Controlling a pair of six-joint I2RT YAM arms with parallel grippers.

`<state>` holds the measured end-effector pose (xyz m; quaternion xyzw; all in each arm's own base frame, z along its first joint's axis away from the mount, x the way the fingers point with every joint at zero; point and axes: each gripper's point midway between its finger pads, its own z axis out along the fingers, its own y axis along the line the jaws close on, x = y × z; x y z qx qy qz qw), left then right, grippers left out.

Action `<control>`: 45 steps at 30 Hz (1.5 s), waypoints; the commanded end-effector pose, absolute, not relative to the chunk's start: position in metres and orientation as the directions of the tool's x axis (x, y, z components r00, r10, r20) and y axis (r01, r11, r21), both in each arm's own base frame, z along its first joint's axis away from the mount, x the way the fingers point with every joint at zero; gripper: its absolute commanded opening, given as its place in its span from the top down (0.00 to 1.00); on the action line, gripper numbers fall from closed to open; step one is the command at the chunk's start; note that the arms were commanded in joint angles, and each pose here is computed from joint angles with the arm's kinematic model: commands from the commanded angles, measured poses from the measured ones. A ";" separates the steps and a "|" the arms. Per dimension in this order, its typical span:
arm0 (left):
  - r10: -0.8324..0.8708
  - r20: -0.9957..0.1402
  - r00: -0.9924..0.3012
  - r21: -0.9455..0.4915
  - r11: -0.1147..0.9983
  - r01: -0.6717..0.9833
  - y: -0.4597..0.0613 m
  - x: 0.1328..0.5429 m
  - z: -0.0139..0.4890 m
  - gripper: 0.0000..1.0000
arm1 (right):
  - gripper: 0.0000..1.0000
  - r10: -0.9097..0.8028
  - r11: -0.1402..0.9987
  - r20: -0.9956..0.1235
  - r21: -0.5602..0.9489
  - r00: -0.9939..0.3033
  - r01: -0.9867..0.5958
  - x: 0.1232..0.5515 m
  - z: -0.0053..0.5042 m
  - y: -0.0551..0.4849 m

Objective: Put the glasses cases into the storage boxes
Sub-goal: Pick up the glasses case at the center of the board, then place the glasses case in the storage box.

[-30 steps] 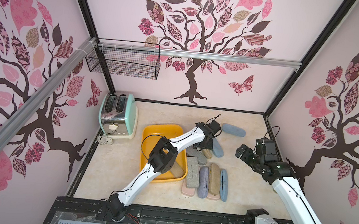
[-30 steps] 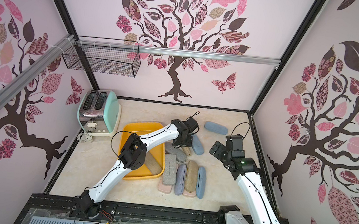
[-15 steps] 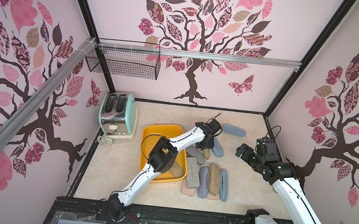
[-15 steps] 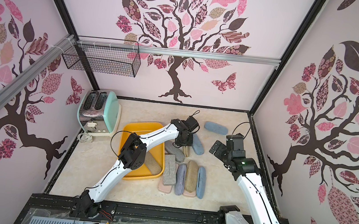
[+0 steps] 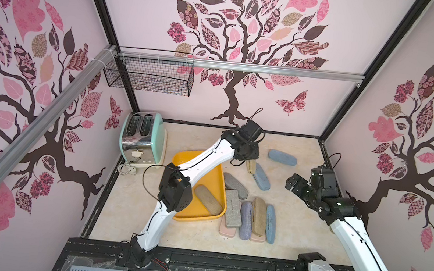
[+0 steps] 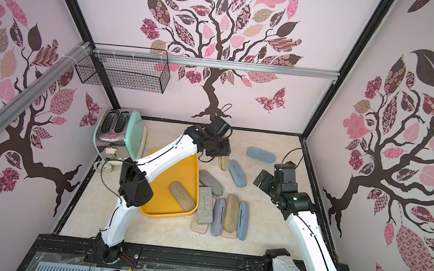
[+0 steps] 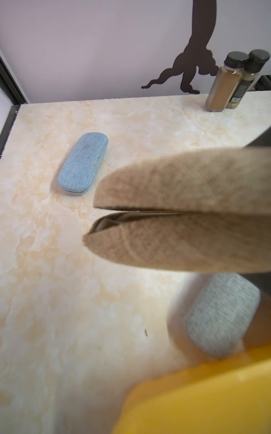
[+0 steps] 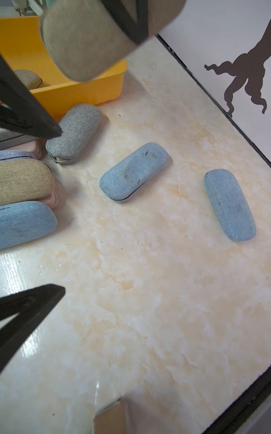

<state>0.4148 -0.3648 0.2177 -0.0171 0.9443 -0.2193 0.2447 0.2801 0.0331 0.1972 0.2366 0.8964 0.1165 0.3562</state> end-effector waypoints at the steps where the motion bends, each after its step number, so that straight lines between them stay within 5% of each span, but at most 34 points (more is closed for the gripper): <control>1: -0.128 -0.488 -0.863 -0.381 0.921 0.079 -0.316 0.397 0.235 0.61 | 0.00 0.496 0.867 -0.588 0.370 -0.638 0.333 0.279 0.197 0.032; 8: -0.176 -0.423 -0.889 -0.270 0.961 -0.062 -0.185 0.336 0.200 0.59 | 0.00 0.511 0.856 -0.566 0.409 -0.647 0.317 0.281 0.190 0.040; 16: -0.256 -0.370 -0.893 -0.199 0.961 -0.193 -0.118 0.301 0.150 0.59 | 0.00 0.529 0.837 -0.520 0.452 -0.671 0.309 0.285 0.179 0.051; 31: -0.275 -0.285 -0.918 -0.099 0.961 -0.258 -0.106 0.291 0.092 0.61 | 0.00 0.535 0.823 -0.471 0.478 -0.702 0.307 0.280 0.166 0.059; 45: -0.238 -0.202 -0.950 -0.148 0.966 -0.210 -0.165 0.289 0.051 0.65 | 0.00 0.531 0.828 -0.490 0.473 -0.692 0.300 0.278 0.171 0.057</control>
